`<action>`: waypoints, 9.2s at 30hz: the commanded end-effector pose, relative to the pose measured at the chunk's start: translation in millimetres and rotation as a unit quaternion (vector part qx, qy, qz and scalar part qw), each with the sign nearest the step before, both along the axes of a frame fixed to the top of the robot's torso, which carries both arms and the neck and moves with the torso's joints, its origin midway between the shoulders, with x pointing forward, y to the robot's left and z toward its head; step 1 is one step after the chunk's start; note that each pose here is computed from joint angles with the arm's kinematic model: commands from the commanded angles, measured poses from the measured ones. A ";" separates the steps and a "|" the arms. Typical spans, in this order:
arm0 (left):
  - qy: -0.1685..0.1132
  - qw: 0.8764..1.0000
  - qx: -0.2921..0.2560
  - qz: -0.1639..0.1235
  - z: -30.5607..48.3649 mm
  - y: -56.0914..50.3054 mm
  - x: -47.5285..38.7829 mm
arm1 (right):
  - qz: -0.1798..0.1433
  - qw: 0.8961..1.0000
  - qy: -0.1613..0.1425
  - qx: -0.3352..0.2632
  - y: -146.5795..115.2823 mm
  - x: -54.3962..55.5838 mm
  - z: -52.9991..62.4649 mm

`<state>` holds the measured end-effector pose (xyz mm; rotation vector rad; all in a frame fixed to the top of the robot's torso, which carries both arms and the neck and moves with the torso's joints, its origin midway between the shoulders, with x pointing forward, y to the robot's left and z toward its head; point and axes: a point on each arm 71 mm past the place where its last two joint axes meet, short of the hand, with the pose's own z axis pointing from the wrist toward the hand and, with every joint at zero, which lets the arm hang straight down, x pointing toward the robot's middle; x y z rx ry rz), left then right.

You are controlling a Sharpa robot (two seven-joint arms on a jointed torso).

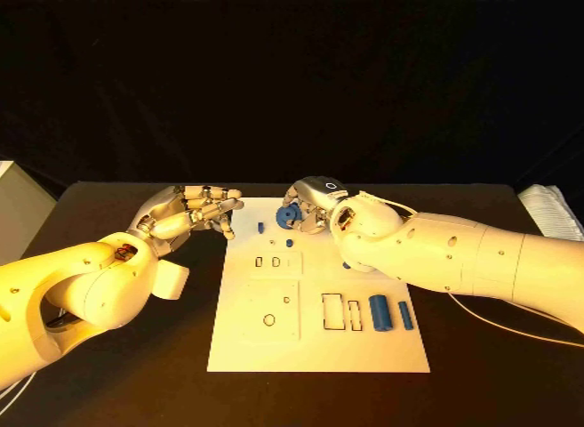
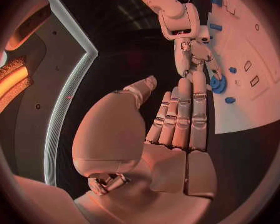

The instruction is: Assemble the parts on the task board

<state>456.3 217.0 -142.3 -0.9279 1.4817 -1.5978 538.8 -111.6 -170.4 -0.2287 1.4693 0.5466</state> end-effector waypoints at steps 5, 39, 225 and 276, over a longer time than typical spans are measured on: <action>0.000 1.000 -0.004 -0.009 1.1 -1.8 -0.6 | -0.022 0.999 0.010 -0.021 -9.2 5.0 -6.9; -0.001 1.000 -0.003 -0.005 1.0 0.8 0.0 | -0.020 0.998 0.050 0.015 -18.7 5.2 -11.3; 0.008 1.000 0.001 -0.006 -5.5 -5.3 11.4 | -0.013 0.988 0.086 0.125 -5.0 -72.8 -11.1; 0.009 1.000 0.002 -0.010 -5.8 -5.4 11.4 | -0.016 0.991 0.112 0.065 21.1 -81.0 -51.7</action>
